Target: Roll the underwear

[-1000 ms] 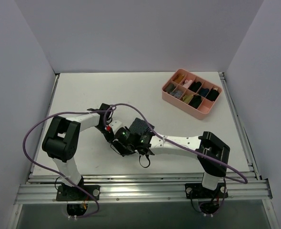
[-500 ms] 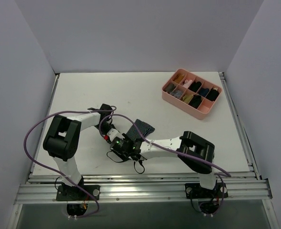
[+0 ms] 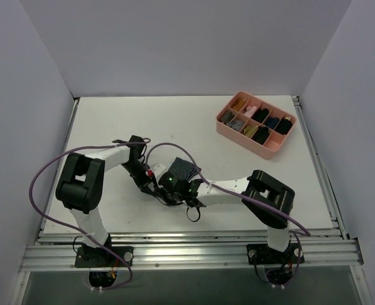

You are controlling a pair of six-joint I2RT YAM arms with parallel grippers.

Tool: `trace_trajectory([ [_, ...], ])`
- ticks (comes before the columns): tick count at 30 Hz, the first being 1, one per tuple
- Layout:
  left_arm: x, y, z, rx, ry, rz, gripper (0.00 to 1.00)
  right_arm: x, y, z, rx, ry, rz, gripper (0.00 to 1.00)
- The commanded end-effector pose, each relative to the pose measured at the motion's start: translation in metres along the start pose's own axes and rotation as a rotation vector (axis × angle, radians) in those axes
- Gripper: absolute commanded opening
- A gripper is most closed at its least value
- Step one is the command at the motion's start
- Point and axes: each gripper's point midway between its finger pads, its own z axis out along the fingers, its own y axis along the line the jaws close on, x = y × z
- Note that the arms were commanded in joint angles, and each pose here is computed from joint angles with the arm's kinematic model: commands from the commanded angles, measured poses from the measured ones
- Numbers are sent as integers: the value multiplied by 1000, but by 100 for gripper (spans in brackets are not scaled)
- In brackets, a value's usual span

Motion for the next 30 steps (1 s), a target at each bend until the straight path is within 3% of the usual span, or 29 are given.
trace_trajectory([
  [1, -25, 15, -28, -37, -124, -13, 40, 41, 15, 0, -235, 119, 171, 0],
  [4, -29, 19, -36, -21, -171, -22, 47, 47, 21, -1, -334, 143, 269, 0],
  [12, -27, 7, -45, 103, -276, -5, 53, 57, 32, 7, -490, 211, 420, 0],
  [17, -16, 6, -37, 138, -275, -8, 61, 52, 31, 10, -525, 210, 476, 0],
  [27, -4, 19, -16, 81, -263, -31, 61, 44, 33, 14, -551, 199, 531, 0],
  [30, -6, 26, -8, 49, -266, -47, 58, 40, 35, 14, -563, 190, 548, 0],
])
